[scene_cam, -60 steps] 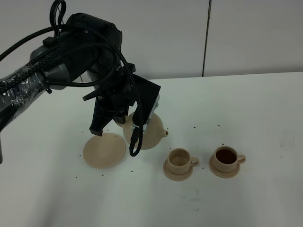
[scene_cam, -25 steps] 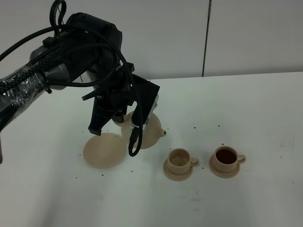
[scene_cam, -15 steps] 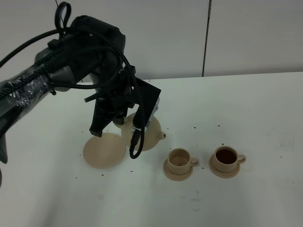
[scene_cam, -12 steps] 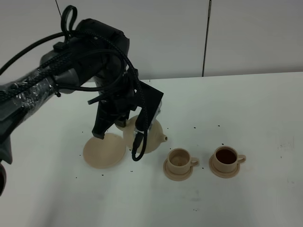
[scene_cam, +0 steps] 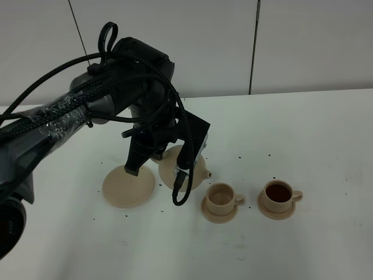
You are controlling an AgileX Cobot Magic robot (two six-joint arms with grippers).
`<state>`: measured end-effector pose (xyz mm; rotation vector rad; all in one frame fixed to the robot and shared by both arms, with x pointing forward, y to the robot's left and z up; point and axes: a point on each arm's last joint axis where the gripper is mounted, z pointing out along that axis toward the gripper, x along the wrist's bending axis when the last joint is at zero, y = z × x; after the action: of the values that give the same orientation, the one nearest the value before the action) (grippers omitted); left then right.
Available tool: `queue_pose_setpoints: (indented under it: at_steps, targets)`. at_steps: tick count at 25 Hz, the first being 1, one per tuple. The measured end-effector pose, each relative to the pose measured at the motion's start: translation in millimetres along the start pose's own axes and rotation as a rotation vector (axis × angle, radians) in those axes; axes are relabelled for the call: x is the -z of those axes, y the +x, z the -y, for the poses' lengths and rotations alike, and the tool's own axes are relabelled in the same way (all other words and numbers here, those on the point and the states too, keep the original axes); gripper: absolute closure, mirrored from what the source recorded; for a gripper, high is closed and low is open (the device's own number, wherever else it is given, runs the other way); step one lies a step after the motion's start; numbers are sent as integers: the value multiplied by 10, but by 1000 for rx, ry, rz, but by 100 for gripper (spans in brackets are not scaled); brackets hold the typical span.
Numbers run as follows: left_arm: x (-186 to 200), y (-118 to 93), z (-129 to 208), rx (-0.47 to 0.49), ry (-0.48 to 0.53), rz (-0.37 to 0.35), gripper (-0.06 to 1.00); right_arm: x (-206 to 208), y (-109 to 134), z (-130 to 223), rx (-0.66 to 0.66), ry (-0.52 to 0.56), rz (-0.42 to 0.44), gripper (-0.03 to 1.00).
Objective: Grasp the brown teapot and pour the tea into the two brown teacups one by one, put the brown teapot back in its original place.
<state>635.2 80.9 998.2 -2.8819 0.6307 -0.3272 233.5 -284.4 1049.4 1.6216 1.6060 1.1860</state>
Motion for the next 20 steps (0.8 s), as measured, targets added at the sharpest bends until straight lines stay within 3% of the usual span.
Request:
queue_pose_setpoints:
  at_steps: [20]
  targets:
    - [-13, 39, -184, -40, 86, -57, 78, 0, 0, 0, 0, 0, 0, 72]
